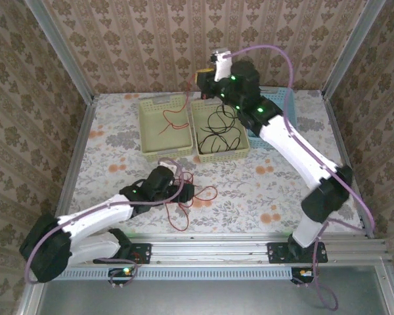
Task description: Untangle the cables
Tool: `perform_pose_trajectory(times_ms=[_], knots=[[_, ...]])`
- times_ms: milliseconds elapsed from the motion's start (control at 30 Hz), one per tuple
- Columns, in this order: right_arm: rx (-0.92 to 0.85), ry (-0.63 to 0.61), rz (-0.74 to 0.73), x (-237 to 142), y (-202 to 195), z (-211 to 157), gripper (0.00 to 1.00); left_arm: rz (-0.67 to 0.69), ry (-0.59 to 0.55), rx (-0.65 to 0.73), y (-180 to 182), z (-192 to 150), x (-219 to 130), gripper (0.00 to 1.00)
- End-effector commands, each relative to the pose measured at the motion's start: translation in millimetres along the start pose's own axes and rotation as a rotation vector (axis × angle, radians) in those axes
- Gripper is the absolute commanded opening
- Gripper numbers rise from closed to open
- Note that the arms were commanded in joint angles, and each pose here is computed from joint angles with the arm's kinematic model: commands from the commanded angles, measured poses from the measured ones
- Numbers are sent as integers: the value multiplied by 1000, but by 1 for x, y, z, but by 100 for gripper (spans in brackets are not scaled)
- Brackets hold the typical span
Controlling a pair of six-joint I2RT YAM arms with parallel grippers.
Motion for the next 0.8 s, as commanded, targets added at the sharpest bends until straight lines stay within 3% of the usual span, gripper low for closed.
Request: perform_pose_trajectory(times_ms=[0,100,300,367,400,467,533,767], knots=[[78,80,55,35,3,-26,0,189,-139,-127,32,9,-24,95],[124,230,79,70,5,-77,0,321,-236,-225,60,9,-51,95],[156,570,164,105,27,-179,1,346,-292,-271,81,4,-77,94],[159,627,160,110,30,-197,7,340,-276,-257,81,3,-79,94],[161,646,165,112,31,-205,17,334,-262,-248,79,3,-78,94],[170,662,159,115,31,-211,40,326,-233,-237,76,3,-76,95],[158,675,136,112,29,-209,51,317,-204,-224,73,2,-72,95],[27,505,26,69,19,-141,56,224,-110,-175,56,2,-62,93]])
Point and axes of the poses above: each hand's point on the last joint's axis, 136 mm out from that joint toward the fingers, its own x axis out along the fingers, its own y axis along the line the jaws close on, z = x × y, the point moved 6 cm from there along -x, back along the fingers, and after that the axes turned 10 degrees about -x, right-handed, at the moved point
